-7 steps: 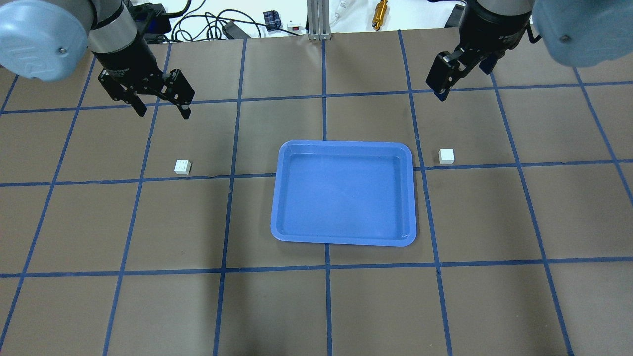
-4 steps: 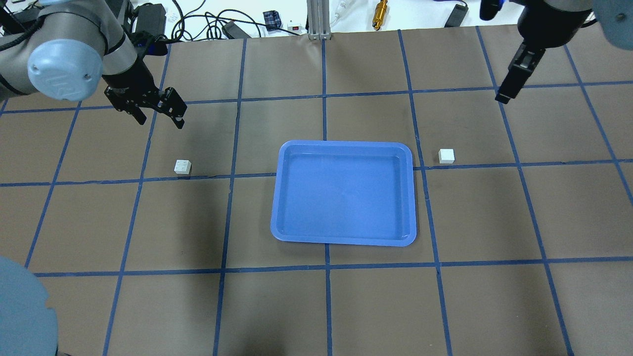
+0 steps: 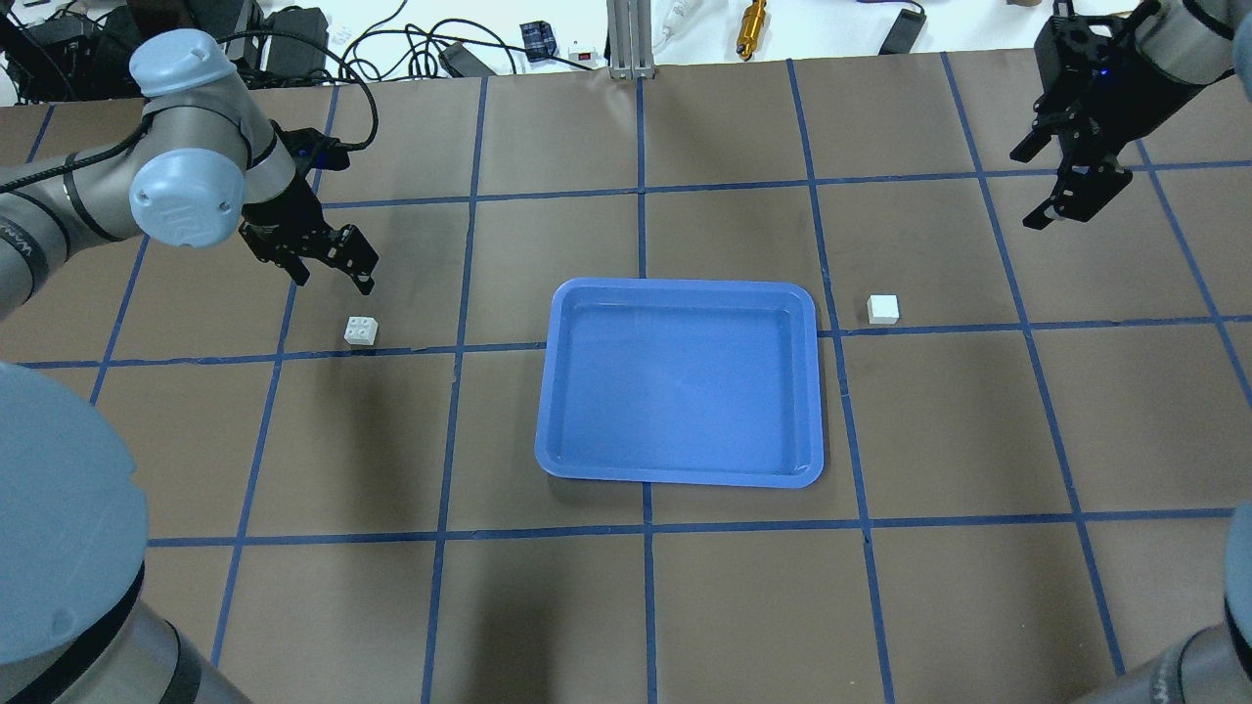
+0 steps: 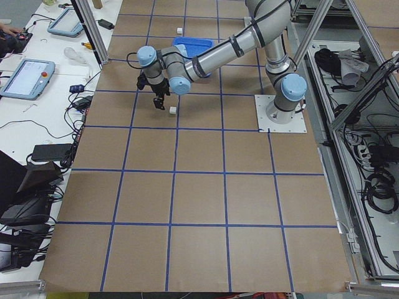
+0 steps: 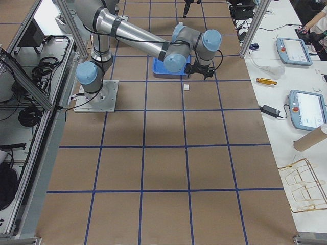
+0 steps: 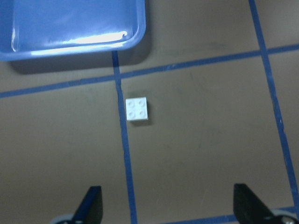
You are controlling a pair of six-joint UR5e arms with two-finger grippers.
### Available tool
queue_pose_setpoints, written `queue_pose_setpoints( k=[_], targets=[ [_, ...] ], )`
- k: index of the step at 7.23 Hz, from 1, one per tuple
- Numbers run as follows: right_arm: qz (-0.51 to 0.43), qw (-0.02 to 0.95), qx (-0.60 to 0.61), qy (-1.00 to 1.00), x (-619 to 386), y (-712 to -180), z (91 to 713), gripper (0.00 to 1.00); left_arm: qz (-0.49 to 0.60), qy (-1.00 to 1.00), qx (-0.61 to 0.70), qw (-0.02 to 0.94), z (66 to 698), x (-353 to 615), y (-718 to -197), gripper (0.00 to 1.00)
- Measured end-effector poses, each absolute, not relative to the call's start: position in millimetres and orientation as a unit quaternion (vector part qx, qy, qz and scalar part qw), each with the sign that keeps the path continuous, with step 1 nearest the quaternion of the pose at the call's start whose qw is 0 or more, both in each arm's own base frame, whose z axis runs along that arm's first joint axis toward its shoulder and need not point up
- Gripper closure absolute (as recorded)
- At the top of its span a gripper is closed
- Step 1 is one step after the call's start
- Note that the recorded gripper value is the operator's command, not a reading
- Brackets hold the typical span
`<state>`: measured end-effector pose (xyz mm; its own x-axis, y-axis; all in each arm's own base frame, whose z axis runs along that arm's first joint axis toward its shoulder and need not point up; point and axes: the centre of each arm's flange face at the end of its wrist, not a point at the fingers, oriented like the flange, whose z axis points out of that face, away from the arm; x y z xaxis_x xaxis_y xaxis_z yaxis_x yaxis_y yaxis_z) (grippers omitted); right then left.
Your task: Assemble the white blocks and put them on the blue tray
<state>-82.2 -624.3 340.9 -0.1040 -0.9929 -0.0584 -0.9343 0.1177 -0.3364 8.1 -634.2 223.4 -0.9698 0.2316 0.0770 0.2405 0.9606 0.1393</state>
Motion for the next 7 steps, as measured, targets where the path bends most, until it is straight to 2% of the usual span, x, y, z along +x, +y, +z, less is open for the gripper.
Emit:
queue_pose_setpoints(
  k=[1,2,3,4,6,7],
  targets=[
    [-0.145,0.171,-0.661,0.717,-88.6,-634.4,312.0,0.09,-0.080,-0.989,-0.119,0.032,207.0,7.8,-631.8,0.00],
    [-0.167,0.201,-0.660,0.705,-90.3,-640.6,284.1,0.10,-0.086,-0.988,-0.120,0.034,192.8,7.1,-627.8,0.02],
    [-0.183,0.234,-0.649,0.700,-86.8,-640.8,257.9,0.08,-0.092,-0.988,-0.121,0.036,183.3,6.2,-623.8,0.11],
    [-0.204,0.270,-0.629,0.700,-78.0,-633.6,233.3,0.05,-0.095,-0.987,-0.122,0.038,178.3,5.8,-621.5,0.36],
    [-0.235,0.329,-0.590,0.699,-59.6,-608.6,192.3,0.04,-0.099,-0.987,-0.124,0.036,175.2,6.0,-620.2,0.74],
    [-0.240,0.343,-0.579,0.700,-57.2,-599.0,180.8,0.04,-0.101,-0.986,-0.124,0.035,174.1,6.2,-619.7,1.00]
  ],
)
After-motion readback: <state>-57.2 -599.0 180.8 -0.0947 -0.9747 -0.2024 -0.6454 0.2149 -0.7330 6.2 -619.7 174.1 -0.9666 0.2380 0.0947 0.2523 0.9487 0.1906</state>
